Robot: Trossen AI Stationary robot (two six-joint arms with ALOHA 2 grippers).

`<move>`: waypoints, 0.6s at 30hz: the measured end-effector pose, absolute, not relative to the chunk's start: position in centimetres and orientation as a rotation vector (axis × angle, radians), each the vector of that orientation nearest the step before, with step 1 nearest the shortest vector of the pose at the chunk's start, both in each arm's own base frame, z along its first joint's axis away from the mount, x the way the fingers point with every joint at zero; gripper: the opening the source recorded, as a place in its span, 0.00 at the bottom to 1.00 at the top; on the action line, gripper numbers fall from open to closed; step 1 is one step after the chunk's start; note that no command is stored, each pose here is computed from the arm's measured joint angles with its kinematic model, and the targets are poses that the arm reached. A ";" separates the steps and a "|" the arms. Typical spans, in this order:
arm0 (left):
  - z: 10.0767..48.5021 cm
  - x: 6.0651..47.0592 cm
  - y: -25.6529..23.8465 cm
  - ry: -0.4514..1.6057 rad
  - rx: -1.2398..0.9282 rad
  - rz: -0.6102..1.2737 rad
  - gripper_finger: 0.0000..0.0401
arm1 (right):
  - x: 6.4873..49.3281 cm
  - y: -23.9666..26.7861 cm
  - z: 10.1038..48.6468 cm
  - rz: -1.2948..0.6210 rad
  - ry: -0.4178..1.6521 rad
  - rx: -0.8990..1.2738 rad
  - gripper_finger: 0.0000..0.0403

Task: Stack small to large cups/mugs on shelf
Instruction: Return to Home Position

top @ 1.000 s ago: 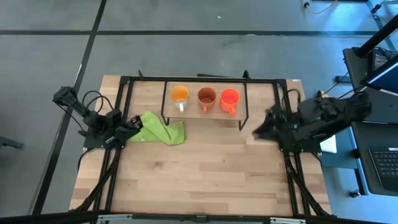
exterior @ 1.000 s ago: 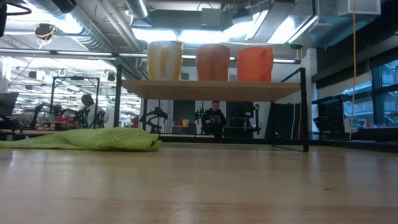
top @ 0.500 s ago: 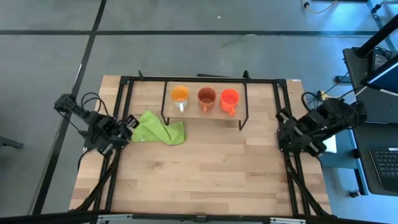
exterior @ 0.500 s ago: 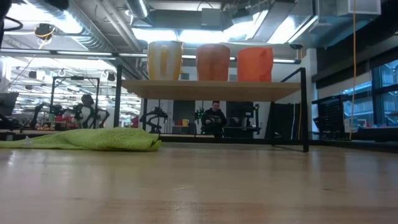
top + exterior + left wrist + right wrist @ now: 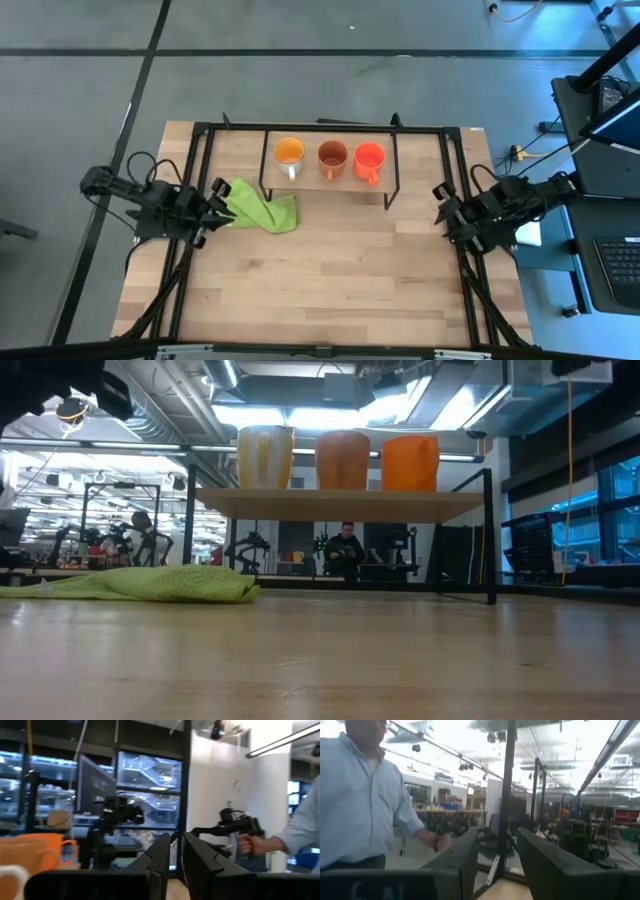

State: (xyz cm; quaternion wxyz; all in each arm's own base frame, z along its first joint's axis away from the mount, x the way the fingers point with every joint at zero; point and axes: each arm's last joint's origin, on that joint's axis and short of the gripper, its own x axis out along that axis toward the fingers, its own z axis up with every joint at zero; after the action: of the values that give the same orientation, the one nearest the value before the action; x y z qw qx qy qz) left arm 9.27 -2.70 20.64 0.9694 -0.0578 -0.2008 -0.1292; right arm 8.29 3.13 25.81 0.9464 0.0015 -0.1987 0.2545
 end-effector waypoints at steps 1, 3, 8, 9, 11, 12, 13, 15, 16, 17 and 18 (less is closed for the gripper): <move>20.5 9.3 -2.6 -0.396 -0.118 -0.248 0.11 | 8.3 3.1 25.2 0.519 -0.400 0.004 0.34; 20.2 9.5 -2.3 -0.356 -0.132 -0.224 0.11 | 8.1 3.1 24.5 0.518 -0.411 0.006 0.34; 19.2 9.8 -1.7 -0.245 -0.187 -0.163 0.11 | 7.7 2.9 22.8 0.511 -0.430 0.004 0.34; 19.0 9.8 -1.5 -0.230 -0.187 -0.150 0.11 | 7.7 2.9 22.4 0.504 -0.434 0.006 0.34; 18.8 9.8 -1.3 -0.211 -0.184 -0.123 0.11 | 8.0 2.9 21.6 0.485 -0.418 0.008 0.34; 18.6 9.8 -1.2 -0.192 -0.189 -0.109 0.11 | 8.2 3.0 21.1 0.481 -0.404 0.008 0.34; 18.3 9.9 -1.0 -0.167 -0.200 -0.094 0.11 | 8.3 2.9 20.7 0.475 -0.406 0.009 0.34; 17.8 9.9 -0.8 -0.120 -0.236 -0.068 0.11 | 8.4 2.9 20.3 0.467 -0.407 0.007 0.34; 17.6 9.9 -0.7 -0.098 -0.254 -0.061 0.11 | 8.5 2.9 20.2 0.466 -0.403 0.008 0.34; 17.4 9.9 -0.6 -0.074 -0.268 -0.056 0.11 | 8.5 2.8 20.3 0.460 -0.404 0.004 0.34; 17.1 9.8 -0.5 -0.043 -0.279 -0.055 0.11 | 8.5 2.8 20.2 0.455 -0.403 -0.002 0.34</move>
State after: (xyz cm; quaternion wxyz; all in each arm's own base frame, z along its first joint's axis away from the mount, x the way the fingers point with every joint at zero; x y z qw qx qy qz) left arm 9.84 -0.53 17.08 0.9897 -0.1390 -0.0215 -0.0274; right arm 8.50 2.78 20.24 0.9541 -0.0009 -0.1985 0.2242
